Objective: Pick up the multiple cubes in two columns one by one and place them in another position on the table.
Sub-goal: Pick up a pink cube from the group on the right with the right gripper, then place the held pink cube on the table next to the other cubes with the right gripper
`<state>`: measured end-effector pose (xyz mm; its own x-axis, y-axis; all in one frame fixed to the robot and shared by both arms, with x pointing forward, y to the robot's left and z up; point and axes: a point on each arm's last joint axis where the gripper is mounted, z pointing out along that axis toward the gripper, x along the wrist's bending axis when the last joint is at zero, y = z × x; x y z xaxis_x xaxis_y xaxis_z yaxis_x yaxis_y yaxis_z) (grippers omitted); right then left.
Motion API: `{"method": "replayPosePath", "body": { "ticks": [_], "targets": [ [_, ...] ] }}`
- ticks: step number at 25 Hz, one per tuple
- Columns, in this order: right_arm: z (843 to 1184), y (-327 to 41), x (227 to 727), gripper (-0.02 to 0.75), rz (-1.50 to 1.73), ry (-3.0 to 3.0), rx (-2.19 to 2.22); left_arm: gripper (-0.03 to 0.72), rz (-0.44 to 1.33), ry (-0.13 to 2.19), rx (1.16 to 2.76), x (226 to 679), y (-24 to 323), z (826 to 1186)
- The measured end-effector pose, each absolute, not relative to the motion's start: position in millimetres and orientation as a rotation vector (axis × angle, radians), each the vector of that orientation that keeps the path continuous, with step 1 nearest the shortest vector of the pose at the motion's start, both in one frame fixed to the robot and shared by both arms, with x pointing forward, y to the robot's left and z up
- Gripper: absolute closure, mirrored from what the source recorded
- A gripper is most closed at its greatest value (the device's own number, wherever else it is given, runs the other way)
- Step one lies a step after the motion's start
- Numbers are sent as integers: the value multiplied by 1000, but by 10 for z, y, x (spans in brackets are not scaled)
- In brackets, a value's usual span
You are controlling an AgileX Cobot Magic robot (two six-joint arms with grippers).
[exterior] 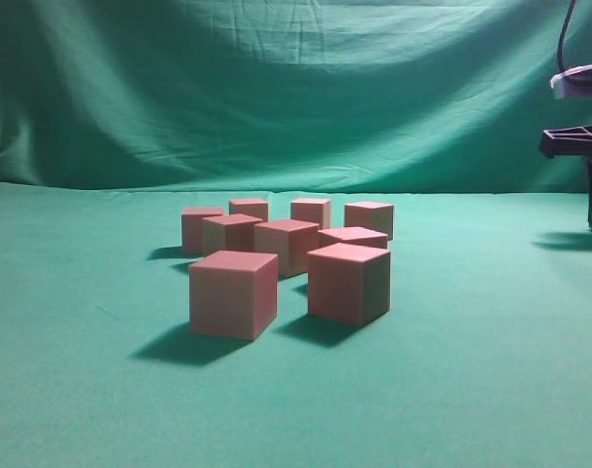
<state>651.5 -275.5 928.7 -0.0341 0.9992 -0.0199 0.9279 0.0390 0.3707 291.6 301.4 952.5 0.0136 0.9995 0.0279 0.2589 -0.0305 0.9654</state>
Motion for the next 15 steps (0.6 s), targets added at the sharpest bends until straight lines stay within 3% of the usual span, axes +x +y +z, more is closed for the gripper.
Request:
{"method": "replayPosePath", "body": {
  "ticks": [4, 15],
  "targets": [
    [9522, -2759, 6457, 472, 397, 2029, 1956, 688, 1088, 1378, 1427, 2916, 3014, 9525],
    [10929, -2450, 5726, 472, 583, 2017, 1785, 688, 1088, 1378, 1427, 2916, 3014, 9525]
  ]
}}
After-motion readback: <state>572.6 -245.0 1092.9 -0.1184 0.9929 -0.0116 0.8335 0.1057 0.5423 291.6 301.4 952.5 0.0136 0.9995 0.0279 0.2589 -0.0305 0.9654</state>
